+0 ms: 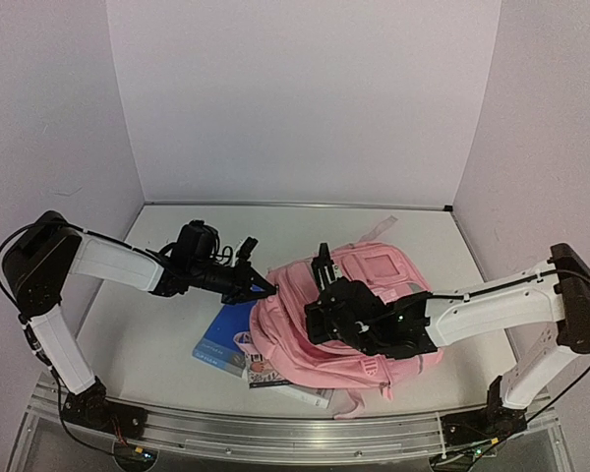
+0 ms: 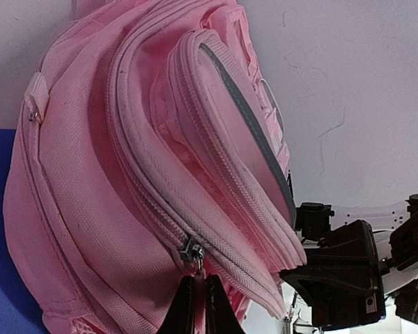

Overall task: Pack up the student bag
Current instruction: Zip the student bag at the center of the board.

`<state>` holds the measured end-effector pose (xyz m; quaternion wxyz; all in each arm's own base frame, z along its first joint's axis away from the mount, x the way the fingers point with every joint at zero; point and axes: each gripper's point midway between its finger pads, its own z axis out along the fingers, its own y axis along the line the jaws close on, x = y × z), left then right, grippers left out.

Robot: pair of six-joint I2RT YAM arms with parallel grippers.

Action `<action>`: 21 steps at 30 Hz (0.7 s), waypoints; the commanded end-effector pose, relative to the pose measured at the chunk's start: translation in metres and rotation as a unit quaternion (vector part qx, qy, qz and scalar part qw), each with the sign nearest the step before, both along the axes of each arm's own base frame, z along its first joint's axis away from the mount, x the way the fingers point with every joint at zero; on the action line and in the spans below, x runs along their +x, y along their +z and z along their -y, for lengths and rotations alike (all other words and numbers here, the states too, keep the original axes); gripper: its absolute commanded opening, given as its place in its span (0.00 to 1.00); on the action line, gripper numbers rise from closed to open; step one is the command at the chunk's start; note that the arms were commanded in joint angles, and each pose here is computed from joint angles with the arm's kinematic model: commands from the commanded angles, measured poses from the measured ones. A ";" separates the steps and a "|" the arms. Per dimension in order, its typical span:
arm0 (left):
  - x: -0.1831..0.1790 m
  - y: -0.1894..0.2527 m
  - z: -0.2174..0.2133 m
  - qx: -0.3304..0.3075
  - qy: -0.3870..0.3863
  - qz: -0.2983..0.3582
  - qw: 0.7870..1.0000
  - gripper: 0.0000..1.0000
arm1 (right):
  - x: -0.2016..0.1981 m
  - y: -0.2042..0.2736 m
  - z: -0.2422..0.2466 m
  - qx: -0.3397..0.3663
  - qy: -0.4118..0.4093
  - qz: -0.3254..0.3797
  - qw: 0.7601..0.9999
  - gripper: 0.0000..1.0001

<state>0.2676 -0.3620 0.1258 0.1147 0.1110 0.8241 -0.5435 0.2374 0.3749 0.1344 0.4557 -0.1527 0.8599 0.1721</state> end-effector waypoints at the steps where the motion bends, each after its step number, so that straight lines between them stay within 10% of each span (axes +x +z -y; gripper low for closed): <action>1: -0.044 0.033 0.001 -0.019 -0.068 0.000 0.997 0.00 | 0.044 0.046 0.004 0.053 -0.104 0.088 0.989 0.00; 21: -0.082 0.031 0.021 0.004 -0.097 -0.028 0.995 0.00 | 0.068 0.038 -0.017 0.064 -0.149 0.089 0.983 0.00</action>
